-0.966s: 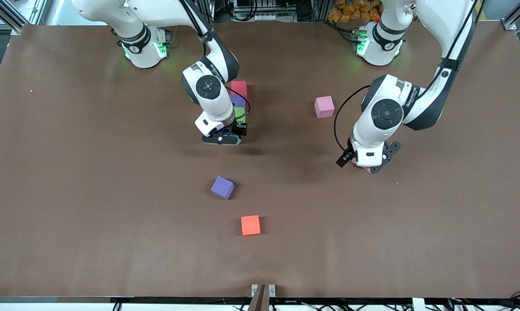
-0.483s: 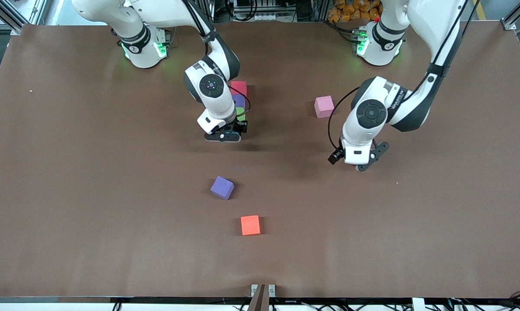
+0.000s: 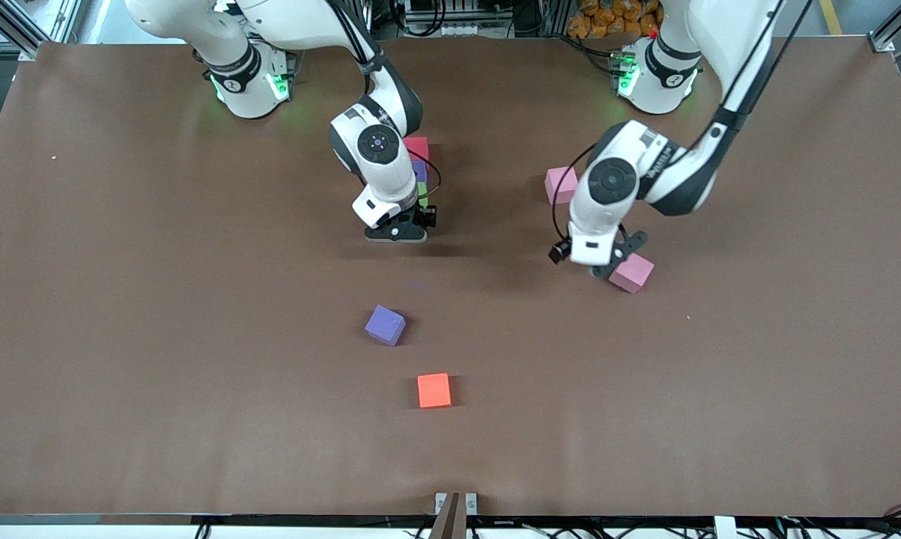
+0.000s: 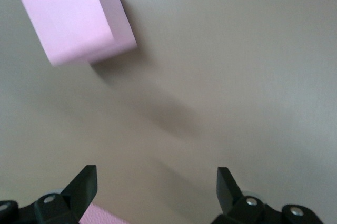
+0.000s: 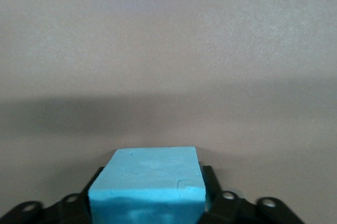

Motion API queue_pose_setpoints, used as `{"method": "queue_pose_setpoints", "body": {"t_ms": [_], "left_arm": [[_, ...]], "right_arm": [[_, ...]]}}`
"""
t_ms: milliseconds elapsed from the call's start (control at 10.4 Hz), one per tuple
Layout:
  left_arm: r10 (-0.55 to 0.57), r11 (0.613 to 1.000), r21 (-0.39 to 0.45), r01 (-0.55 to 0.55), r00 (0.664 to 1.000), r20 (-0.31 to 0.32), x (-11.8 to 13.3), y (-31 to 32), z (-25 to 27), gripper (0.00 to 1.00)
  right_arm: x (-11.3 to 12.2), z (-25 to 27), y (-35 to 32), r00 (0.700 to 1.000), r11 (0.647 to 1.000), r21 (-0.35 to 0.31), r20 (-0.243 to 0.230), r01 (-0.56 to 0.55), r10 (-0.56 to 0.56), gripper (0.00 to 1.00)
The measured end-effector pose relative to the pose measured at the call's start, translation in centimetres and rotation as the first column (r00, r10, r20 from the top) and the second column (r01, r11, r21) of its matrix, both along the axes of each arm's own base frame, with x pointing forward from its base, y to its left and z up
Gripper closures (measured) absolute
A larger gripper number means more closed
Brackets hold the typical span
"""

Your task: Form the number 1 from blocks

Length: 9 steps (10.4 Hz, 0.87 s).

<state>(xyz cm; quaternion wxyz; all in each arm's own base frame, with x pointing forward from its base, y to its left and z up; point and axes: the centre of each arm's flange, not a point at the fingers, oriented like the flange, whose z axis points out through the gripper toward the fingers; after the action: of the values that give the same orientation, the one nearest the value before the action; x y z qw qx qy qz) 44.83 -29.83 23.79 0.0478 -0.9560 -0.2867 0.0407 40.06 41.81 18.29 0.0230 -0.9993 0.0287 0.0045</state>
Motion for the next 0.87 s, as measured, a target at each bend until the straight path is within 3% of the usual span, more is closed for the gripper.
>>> {"method": "queue_pose_setpoints", "body": {"t_ms": [97,290,386,869], "left_arm": [[-0.061,0.998,-0.001,0.061,0.998,-0.005,-3.6,-1.4,-0.5,0.00],[-0.171,0.985,0.023,0.171,0.985,-0.026,-9.7,-3.2,-0.9,0.00],[-0.218,0.975,0.033,0.219,0.975,-0.035,-11.6,-3.4,-1.2,0.00],[-0.328,0.943,0.032,0.331,0.942,-0.076,-12.6,-1.7,-2.4,0.00]], "right_arm": [[0.0,-0.2,0.0,1.000,1.000,0.000,0.002,0.002,-0.002,0.03],[1.3,0.9,-0.6,0.999,0.999,0.020,0.024,0.034,-0.035,0.00],[2.6,2.4,-1.3,0.998,0.998,0.037,0.036,0.058,-0.060,0.00],[8.5,8.4,-7.9,0.979,0.977,0.085,0.049,0.193,-0.198,0.00]]}}
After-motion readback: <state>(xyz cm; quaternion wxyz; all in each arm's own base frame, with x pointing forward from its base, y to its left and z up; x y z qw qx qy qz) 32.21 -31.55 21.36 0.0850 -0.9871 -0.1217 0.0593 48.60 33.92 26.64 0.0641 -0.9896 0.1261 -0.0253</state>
